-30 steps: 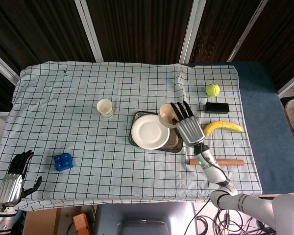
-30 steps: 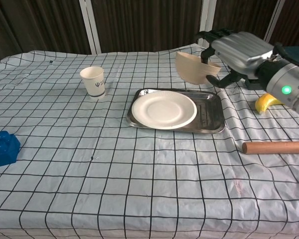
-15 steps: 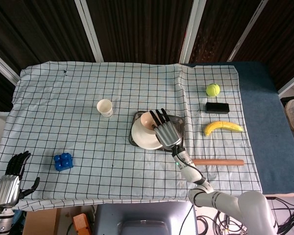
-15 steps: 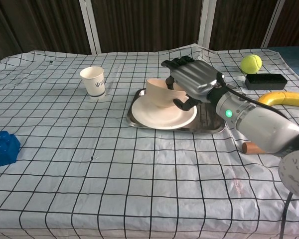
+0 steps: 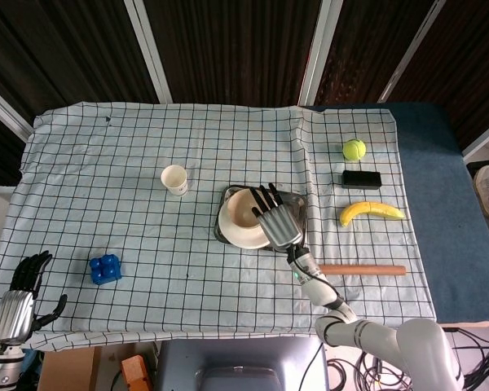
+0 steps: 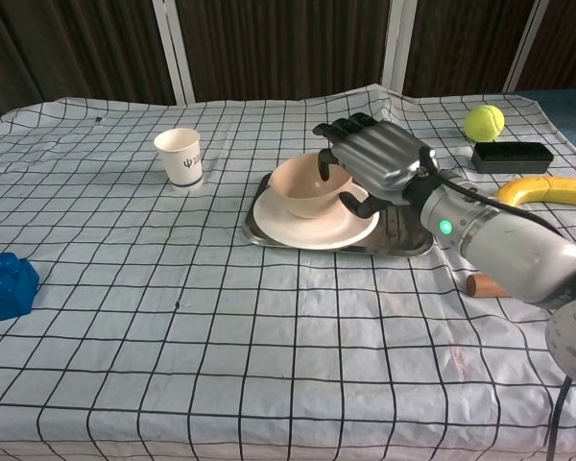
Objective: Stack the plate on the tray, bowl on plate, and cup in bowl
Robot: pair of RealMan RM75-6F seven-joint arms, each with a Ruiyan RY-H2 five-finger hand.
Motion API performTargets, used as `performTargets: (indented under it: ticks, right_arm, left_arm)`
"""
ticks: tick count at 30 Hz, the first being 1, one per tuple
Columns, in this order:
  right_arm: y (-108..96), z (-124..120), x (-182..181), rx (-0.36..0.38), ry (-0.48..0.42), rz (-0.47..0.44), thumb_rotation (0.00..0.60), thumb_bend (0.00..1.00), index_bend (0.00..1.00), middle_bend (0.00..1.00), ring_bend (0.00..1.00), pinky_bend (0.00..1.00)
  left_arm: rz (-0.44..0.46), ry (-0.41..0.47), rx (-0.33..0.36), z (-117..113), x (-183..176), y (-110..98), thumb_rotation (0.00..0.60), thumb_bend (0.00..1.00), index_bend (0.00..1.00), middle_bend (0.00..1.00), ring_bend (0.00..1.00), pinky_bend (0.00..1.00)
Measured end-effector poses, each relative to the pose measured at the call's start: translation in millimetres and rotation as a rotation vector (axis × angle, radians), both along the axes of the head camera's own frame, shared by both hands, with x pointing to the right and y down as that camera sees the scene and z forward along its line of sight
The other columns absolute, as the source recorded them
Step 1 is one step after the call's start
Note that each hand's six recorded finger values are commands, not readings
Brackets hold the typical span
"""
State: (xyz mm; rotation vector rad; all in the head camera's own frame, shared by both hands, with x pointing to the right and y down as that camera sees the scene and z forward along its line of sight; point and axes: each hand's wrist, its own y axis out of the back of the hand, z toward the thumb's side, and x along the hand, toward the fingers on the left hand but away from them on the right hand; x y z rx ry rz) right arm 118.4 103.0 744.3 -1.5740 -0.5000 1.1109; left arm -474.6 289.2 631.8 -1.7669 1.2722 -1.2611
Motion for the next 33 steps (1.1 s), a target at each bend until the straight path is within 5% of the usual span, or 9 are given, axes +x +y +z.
performTargets:
  ticks: [12,24,33]
  right_arm:
    - [1,-25,23,0.029,-0.025,0.006,0.6,0.27,0.16,0.0,0.0,0.0]
    - [-22,-58,103,0.075,0.009,0.146,0.6,0.27,0.15,0.0,0.0,0.0]
    - [-20,-71,158,0.047,-0.011,0.29,0.6,0.27,0.15,0.0,0.0,0.0]
  left_arm:
    - [0.008,-0.002,-0.008,2,2,0,0.6,0.37,0.0,0.05,0.0,0.0]
    - [0.013,-0.011,0.001,3,3,-5,0.6,0.38,0.0,0.05,0.0,0.0]
    - [0.035,0.03,0.016,2,5,-54,0.6,0.41,0.0,0.06,0.0,0.0]
